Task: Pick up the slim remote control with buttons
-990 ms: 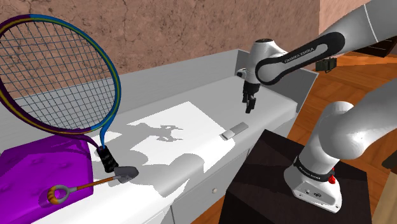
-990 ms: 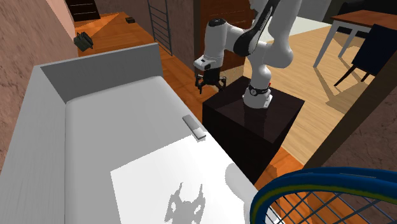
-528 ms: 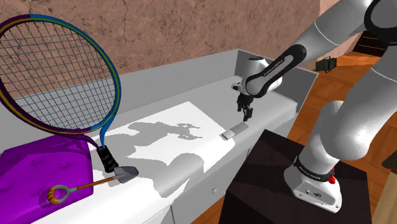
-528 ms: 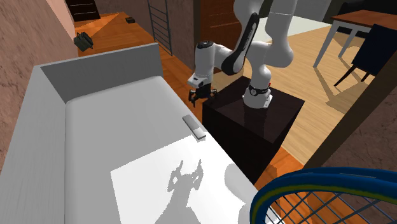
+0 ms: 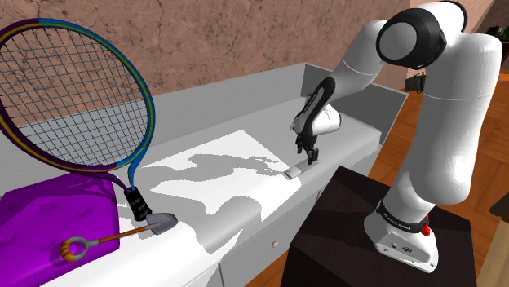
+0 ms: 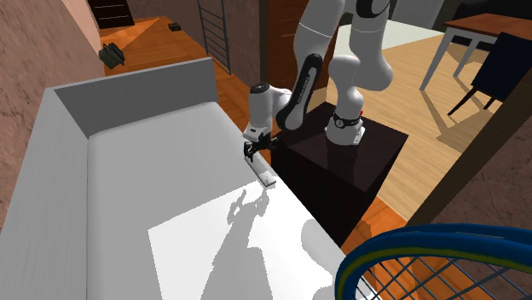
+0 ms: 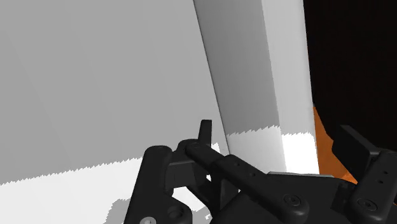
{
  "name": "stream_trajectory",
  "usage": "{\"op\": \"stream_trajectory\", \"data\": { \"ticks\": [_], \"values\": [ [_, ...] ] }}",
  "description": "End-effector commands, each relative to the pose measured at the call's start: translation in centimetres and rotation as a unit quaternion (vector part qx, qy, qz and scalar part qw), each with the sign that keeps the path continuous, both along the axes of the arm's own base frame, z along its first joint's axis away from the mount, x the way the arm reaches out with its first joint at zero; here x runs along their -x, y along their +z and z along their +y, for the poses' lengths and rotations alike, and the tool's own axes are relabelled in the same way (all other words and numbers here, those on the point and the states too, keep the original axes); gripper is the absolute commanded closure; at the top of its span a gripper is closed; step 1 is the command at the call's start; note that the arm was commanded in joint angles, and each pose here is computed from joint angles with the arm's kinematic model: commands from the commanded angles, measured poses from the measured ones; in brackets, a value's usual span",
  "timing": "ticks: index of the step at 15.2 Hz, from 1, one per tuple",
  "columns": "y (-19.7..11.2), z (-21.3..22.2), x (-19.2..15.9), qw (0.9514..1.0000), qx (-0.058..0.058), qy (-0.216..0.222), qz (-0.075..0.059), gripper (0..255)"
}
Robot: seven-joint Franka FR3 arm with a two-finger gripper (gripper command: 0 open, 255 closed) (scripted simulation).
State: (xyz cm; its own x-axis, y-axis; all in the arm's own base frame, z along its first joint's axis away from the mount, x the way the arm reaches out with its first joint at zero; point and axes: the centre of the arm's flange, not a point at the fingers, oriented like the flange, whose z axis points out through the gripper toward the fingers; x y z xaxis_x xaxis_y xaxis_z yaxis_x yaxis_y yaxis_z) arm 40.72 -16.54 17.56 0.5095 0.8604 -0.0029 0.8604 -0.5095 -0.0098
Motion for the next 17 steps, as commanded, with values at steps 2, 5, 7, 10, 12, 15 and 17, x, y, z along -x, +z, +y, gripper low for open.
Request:
{"op": "stream_trajectory", "data": {
  "ticks": [2,5,7,10,12,15,17],
  "values": [
    [-3.3,-0.8,-0.9,0.9993,-0.003,0.038,0.004,0],
    [-4.9,-0.8,-0.9,0.9993,-0.003,0.038,0.004,0],
    [-6.0,-0.8,-0.9,0.9993,-0.003,0.038,0.004,0],
    [-7.3,-0.8,-0.9,0.9993,-0.003,0.038,0.004,0],
    [-7.3,-0.8,-0.9,0.9993,-0.003,0.038,0.004,255],
    [-7.3,-0.8,-0.9,0.9993,-0.003,0.038,0.004,255],
    [-7.3,-0.8,-0.9,0.9993,-0.003,0.038,0.004,255]
  ]
}}
